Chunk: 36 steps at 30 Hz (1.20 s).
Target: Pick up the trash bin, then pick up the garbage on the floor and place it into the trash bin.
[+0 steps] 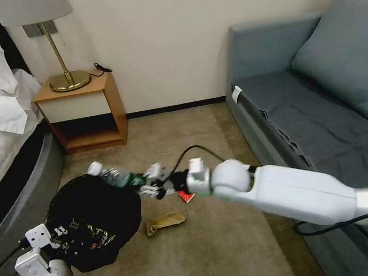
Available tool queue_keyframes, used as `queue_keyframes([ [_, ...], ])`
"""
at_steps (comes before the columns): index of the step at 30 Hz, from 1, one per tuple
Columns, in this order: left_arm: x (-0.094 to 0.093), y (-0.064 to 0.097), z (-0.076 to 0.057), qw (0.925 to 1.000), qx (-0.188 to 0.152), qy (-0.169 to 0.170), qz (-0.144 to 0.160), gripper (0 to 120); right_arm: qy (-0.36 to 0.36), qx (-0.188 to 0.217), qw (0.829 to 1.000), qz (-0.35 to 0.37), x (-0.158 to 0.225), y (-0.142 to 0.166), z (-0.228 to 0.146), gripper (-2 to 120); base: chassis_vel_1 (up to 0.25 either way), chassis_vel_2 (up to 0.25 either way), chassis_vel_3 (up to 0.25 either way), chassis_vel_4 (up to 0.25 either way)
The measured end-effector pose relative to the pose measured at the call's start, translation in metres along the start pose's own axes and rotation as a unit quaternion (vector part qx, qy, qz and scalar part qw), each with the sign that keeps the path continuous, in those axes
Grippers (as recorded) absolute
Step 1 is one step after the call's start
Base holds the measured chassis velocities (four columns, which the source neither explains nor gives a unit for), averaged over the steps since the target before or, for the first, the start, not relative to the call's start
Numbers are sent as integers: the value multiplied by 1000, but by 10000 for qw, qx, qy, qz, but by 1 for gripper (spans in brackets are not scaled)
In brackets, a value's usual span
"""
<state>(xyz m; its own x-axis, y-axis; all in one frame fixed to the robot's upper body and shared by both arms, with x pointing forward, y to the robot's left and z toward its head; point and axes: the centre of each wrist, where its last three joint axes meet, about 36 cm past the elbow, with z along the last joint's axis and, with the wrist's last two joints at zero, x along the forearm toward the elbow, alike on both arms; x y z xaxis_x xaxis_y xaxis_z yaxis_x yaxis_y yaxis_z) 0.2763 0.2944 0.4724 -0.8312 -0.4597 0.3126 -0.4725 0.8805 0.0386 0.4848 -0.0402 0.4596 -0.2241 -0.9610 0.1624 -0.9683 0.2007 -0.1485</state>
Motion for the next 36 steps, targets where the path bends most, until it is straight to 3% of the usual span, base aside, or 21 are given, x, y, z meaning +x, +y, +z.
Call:
queue_keyframes([
  [5, 0, -1, 0, 10000, -3, -7, 1, 3, 103, 54, 9999, -38, -51, 24, 12, 20, 0, 0, 0, 0],
  [12, 0, 0, 0, 10000, 3, -12, -5, 3, 306, 231, 9990, 217, -73, 25, 29, 22, 0, 0, 0, 0],
  [26, -4, 0, 3, 10000, 29, 25, -2, 3, 296, 157, 9989, 327, -80, 33, 33, 77, 0, 0, 0, 0],
  [28, -4, 0, 3, 10000, 29, 25, -2, 3, 293, 155, 9989, 326, -79, 33, 32, 78, 0, 0, 0, 0],
  [30, -4, -1, 3, 10000, 29, 24, 6, 3, 273, 150, 9990, 327, -78, 34, 31, 92, 0, 0, 0, 0],
  [36, -3, -1, 3, 10000, 26, 7, 16, 3, 151, 191, 9986, 479, -74, 28, 18, 99, 0, 0, 0, 0],
])
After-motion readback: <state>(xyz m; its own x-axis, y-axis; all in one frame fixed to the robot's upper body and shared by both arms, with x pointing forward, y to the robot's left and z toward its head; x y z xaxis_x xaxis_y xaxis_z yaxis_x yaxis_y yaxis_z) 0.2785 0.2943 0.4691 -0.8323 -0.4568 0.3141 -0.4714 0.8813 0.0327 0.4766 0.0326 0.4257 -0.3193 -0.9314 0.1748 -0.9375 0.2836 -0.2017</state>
